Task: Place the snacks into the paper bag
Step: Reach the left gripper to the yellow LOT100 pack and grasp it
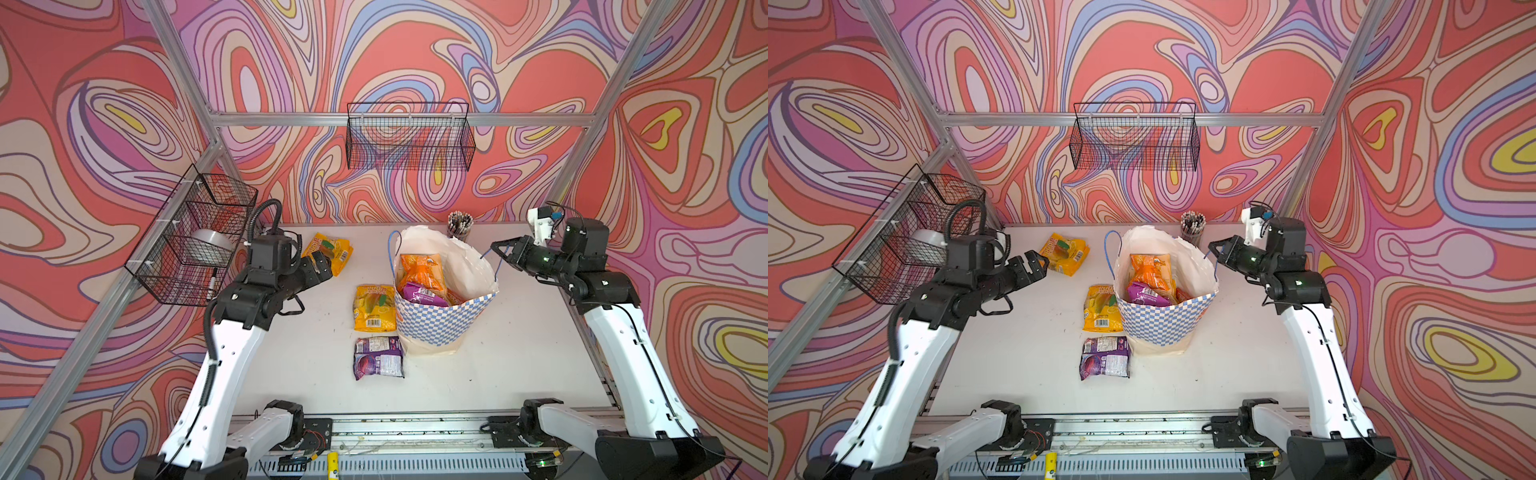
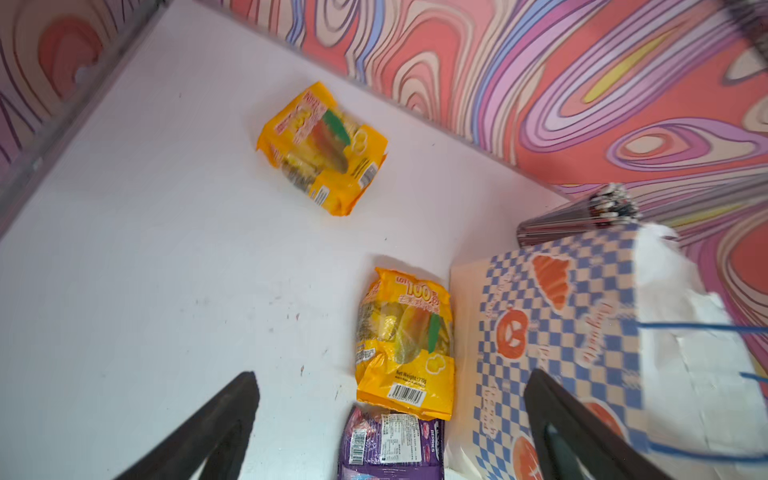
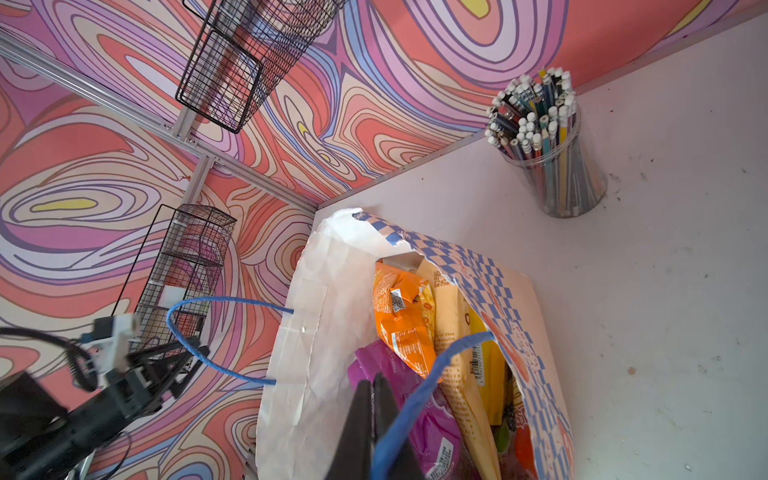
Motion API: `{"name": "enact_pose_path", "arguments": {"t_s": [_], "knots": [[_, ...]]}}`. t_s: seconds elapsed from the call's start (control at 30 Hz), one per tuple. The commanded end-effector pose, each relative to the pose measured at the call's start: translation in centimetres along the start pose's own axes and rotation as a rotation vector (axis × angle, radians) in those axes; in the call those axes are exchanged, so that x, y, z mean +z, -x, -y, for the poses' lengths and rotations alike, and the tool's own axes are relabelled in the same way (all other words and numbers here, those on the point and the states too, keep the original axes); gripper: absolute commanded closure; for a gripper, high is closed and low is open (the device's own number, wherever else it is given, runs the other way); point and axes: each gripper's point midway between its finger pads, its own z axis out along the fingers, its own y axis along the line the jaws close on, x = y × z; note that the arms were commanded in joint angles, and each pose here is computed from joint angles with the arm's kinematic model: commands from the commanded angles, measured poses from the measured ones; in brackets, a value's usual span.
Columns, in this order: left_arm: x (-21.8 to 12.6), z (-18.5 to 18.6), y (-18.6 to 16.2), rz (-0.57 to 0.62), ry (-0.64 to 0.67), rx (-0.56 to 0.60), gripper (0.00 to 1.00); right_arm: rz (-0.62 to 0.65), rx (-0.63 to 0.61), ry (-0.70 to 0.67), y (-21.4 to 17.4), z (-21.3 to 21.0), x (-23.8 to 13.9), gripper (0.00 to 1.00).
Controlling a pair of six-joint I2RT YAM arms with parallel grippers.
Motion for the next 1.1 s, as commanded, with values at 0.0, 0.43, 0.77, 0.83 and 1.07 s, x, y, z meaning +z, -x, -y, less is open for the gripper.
{"name": "enact_pose_path", "arguments": {"t_s": [0.0,0.43,0.77,0.83,1.07], "knots": [[4.0,-0.3,0.6,-0.047,-0.037,-0.179,0.0,0.006,-0.028,-0.006,-0.4,0.2,-0.2,1.0],[21.2,-7.5,3.6,-0.149,-0.034,-0.596,0.0,-0.028,-0.04,-0.036,-2.1,1.3,-0.5,1.0],[29.2,-8.4,4.0,-0.152,-0.107,-0.713,0.01,-0.034,-0.033,-0.032,-2.5,1.4,-0.5,1.0],[30.4,-8.4,4.0,-0.154,-0.126,-0.728,0.03,-0.039,-0.03,-0.036,-2.7,1.5,-0.5,1.0],[33.8,-9.3,3.4,-0.151,-0.154,-0.792,0.16,-0.04,-0.027,-0.043,-2.9,1.7,-0.7,1.0]]}}
